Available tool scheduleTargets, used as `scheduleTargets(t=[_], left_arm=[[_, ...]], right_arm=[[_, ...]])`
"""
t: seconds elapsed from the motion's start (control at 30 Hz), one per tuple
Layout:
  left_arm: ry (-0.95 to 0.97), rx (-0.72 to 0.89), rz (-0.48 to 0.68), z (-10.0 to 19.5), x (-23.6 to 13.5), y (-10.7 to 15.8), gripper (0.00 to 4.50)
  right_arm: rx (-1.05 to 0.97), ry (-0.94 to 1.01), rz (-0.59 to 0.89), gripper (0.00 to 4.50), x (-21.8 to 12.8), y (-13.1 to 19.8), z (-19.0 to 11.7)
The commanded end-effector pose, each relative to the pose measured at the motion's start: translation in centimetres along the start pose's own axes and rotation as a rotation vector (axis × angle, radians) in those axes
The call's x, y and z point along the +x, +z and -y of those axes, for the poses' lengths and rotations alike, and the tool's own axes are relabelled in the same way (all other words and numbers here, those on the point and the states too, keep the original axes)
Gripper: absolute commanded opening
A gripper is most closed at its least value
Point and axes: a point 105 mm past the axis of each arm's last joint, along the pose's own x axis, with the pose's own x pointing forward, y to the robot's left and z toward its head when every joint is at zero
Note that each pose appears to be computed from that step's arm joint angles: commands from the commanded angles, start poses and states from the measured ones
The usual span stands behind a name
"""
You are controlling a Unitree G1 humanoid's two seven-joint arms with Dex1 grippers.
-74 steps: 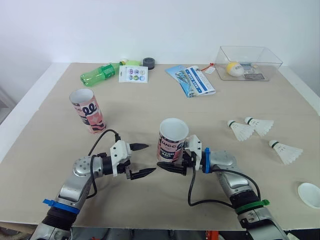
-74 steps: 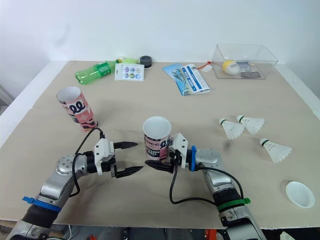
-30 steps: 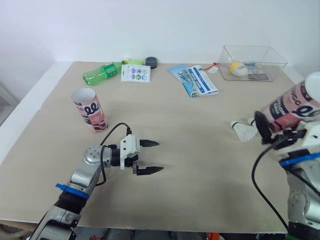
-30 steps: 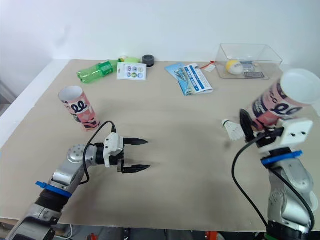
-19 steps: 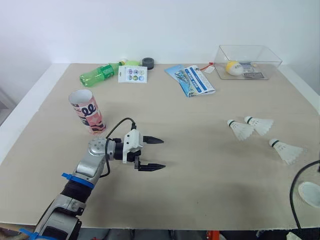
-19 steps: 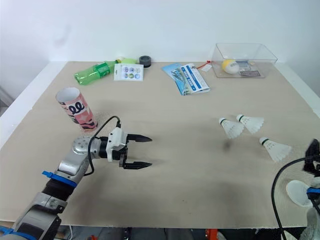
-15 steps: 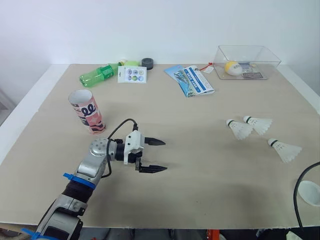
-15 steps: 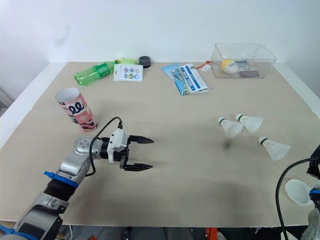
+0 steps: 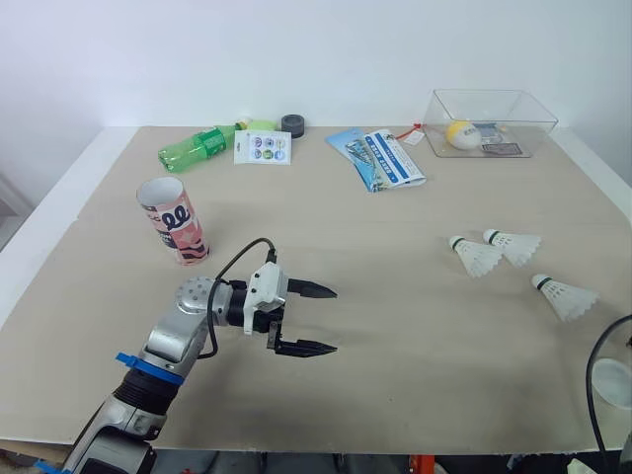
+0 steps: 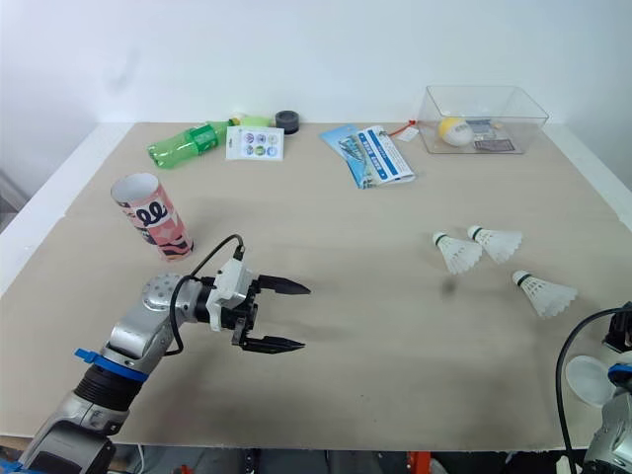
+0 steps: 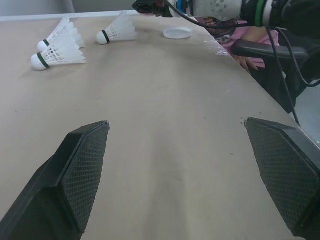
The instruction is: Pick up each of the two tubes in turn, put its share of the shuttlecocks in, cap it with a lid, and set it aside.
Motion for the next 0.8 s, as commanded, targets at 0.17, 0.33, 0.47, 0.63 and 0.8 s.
scheduleTargets(t=[0.17, 0.33, 0.47, 0.63, 0.8], left_arm=[[0.004, 0.035, 0.014, 0.1, 0.1, 0.9, 4.5], [0.011, 0.035, 0.013, 0.1, 0.1, 0.9, 4.5], [0.014, 0.033, 0.013, 0.1, 0.1, 0.9, 4.5], [0.017, 0.031, 0.01, 0.0, 0.1, 0.8, 4.5], [0.008, 0.03, 0.009, 0.0, 0.2, 0.8, 4.5]], right_arm=[[0.047, -0.051, 0.012, 3.78, 1.6, 0.1, 1.4], [0.039, -0.031, -0.004, 3.78, 2.0, -0.4, 1.1], [0.005, 0.0, 0.003, 4.49, 2.2, -0.3, 0.9], [0.0, 0.015, 0.007, 4.49, 1.9, -0.2, 0.7], [-0.006, 0.026, 0.016, 4.49, 0.8, 0.4, 0.8]])
